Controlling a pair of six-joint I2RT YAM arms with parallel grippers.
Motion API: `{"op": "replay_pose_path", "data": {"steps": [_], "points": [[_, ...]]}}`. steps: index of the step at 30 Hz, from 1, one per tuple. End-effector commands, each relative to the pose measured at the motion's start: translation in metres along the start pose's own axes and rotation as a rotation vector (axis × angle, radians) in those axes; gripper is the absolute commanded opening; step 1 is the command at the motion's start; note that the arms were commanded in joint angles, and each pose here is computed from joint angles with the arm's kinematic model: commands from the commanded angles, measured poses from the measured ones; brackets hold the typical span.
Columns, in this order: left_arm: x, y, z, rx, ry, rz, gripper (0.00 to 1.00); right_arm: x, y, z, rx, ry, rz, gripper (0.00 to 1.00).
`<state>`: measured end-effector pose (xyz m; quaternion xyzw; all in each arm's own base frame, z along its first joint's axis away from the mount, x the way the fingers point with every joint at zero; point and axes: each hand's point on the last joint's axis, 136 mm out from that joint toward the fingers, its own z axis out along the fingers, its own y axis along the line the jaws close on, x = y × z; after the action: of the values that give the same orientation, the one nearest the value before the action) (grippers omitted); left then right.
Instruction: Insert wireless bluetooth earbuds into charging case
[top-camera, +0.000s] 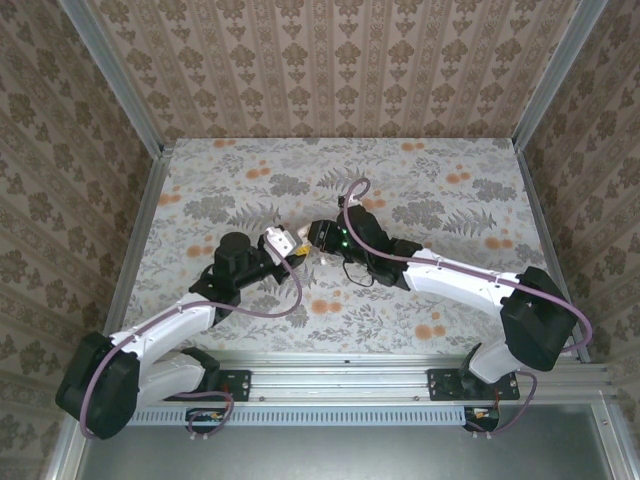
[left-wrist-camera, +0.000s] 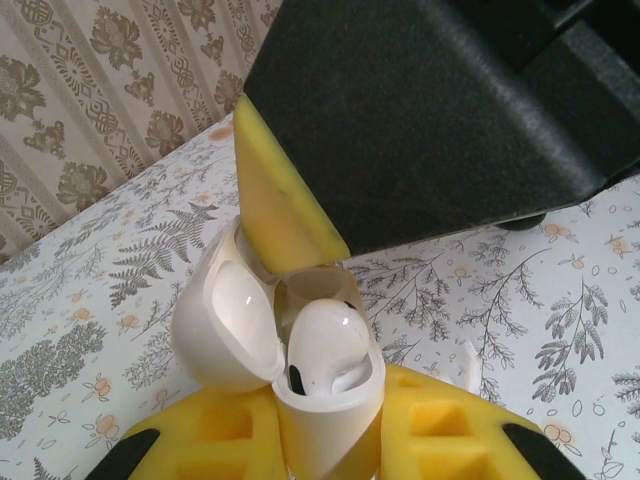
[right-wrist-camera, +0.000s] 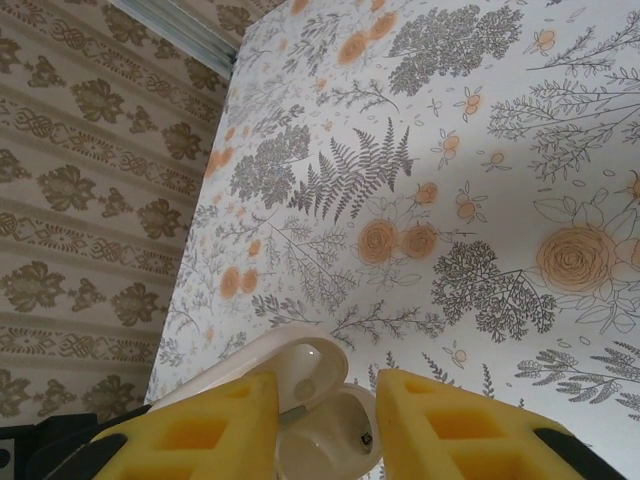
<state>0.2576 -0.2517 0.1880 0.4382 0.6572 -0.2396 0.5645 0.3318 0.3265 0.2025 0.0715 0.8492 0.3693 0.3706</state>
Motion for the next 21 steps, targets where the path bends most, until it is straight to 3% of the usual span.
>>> {"op": "replay_pose_path", "data": {"steps": [1, 10, 18, 21], "points": [[-0.030, 0.000, -0.004, 0.006, -0.100, 0.010, 0.16, -0.013, 0.011, -0.006, -0.025, -0.021, 0.024, 0.33], [-0.007, 0.021, -0.009, -0.133, -0.005, -0.051, 0.16, -0.020, -0.024, -0.030, 0.117, 0.022, 0.015, 0.38], [0.007, 0.021, -0.016, -0.161, 0.041, -0.120, 0.16, 0.012, -0.049, -0.049, 0.189, 0.366, -0.262, 0.40], [0.008, 0.021, -0.018, -0.167, 0.051, -0.115, 0.16, 0.022, -0.069, -0.052, 0.220, 0.523, -0.467, 0.40]]}}
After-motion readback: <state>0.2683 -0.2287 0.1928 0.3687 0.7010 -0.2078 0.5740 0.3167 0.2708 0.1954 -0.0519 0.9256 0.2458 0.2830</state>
